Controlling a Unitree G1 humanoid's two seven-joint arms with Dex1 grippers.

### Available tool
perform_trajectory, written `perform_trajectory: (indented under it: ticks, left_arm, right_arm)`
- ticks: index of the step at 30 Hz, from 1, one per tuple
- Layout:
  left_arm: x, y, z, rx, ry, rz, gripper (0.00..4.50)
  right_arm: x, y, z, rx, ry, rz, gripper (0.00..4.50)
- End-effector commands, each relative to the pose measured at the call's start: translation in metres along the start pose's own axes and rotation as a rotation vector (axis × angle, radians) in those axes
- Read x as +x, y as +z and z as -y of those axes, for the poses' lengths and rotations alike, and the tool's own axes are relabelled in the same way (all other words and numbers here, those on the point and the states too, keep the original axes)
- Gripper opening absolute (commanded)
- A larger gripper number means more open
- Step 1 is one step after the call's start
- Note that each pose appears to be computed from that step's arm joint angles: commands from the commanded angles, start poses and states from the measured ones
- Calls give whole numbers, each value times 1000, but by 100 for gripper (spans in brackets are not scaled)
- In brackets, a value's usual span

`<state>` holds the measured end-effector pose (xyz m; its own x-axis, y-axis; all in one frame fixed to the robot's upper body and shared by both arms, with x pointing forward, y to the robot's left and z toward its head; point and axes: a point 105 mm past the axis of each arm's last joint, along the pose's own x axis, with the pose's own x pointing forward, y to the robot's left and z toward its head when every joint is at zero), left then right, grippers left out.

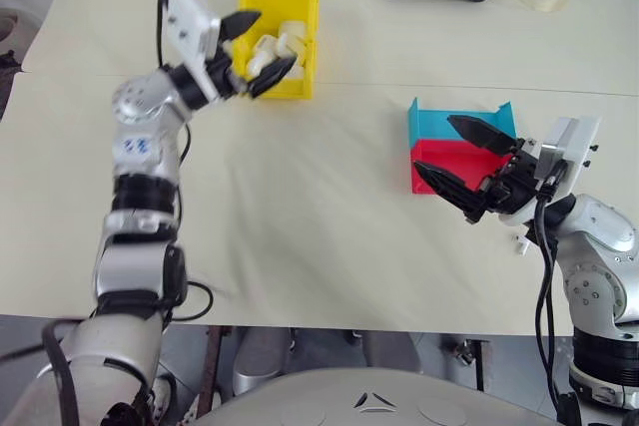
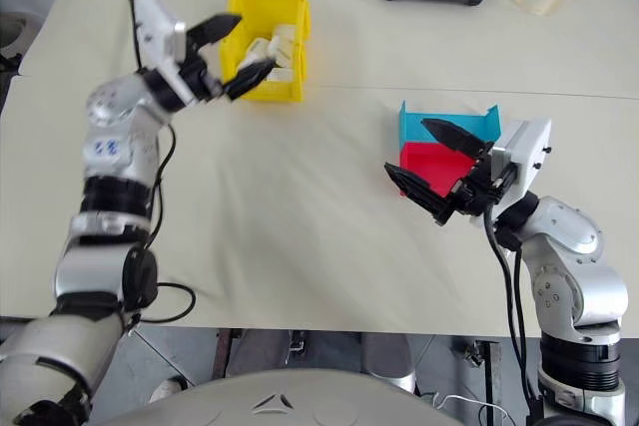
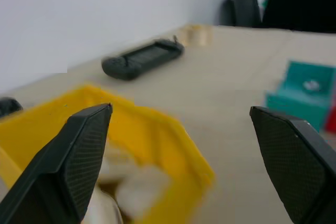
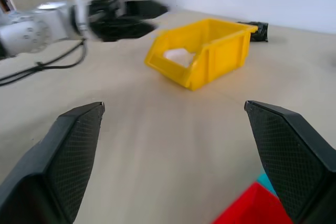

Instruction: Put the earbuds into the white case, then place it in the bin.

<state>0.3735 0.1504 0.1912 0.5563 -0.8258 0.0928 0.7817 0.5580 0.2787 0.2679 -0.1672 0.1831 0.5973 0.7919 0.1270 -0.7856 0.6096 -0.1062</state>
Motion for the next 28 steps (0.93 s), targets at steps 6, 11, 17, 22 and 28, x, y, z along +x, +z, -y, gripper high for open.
perform_trajectory:
  ticks: [6,11,17,22,28]
  left_arm:
    - [-76,7,59,-19,-77,-72,447]
    - [-96,8,75,22,-26,-97,447]
    - [-101,14,67,67,50,-102,447]
    - [-94,15,59,68,79,-103,447]
    - [-82,24,37,71,169,-39,447]
  right_arm:
    - [-1,6,15,-90,93,-29,450]
    - [1,6,21,-103,122,-43,450]
    - [-5,4,27,-116,131,-74,450]
    - [-15,2,29,-127,112,-98,450]
    - [-29,-5,33,-138,23,-113,450]
